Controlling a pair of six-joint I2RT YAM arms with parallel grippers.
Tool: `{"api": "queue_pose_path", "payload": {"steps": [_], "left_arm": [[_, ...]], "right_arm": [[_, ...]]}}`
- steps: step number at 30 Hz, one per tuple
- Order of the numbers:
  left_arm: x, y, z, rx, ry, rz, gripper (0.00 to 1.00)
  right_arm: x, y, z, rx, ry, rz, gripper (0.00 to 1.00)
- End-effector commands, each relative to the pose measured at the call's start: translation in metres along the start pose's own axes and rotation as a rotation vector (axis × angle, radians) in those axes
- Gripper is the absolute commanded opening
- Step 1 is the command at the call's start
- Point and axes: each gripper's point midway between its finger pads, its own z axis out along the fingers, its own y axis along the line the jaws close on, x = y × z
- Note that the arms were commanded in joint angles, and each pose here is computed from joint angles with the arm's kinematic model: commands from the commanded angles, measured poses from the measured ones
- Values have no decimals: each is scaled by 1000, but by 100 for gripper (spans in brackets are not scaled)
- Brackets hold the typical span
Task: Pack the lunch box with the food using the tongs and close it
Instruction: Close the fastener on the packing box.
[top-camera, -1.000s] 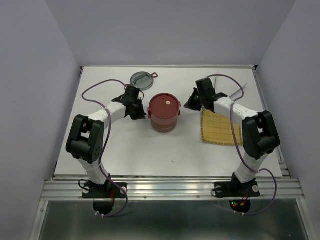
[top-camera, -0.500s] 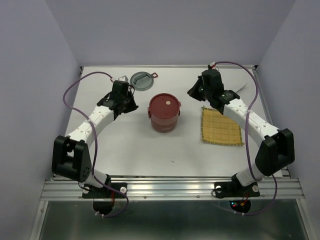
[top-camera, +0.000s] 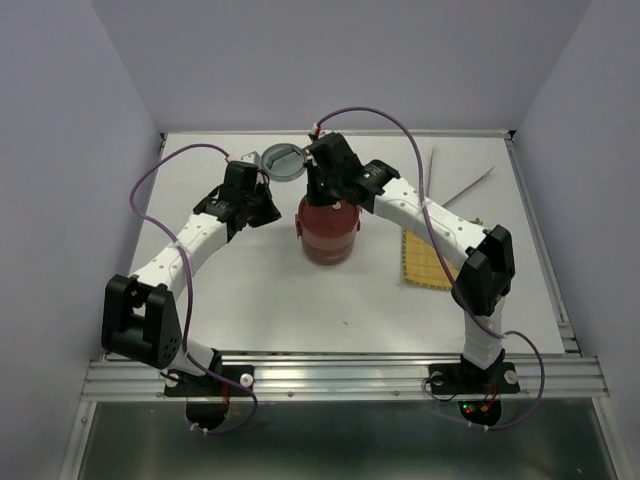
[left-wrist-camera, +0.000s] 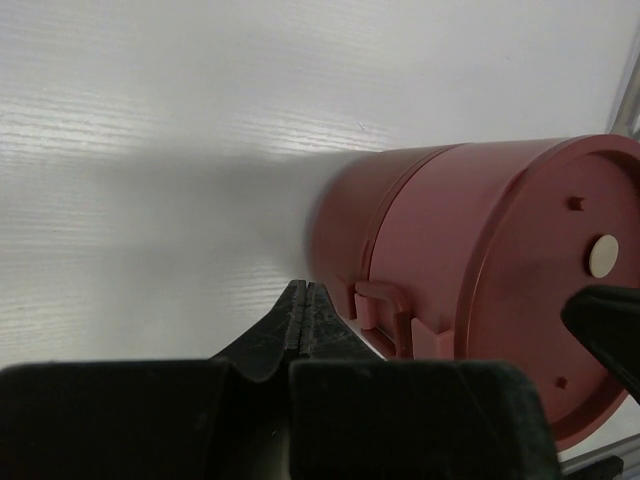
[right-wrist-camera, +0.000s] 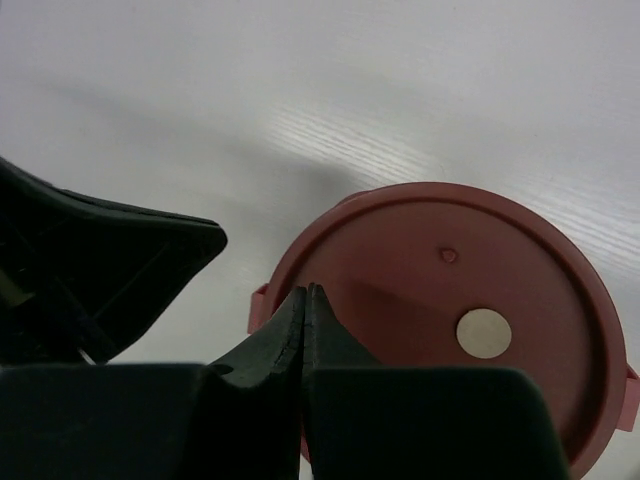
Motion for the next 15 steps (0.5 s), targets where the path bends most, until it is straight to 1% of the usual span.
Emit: {"api": "queue_pose_path", "payload": {"steps": [1,9,11,15], "left_arm": [[2,-13,-14,55,-17,2,0],[15,-20,-17,81,-7,-26,0],[18,-21,-17,84,-1,-28,0],[25,-29,-18,96,10,-25,0]], "right_arm": [[-7,-10,-15,73,9,-59,1],[-11,-11,-23,98,0,-71,1],[-6,-8,-22,95,10,-77,1],[18,-18,-8,119,65,-80,1]]}}
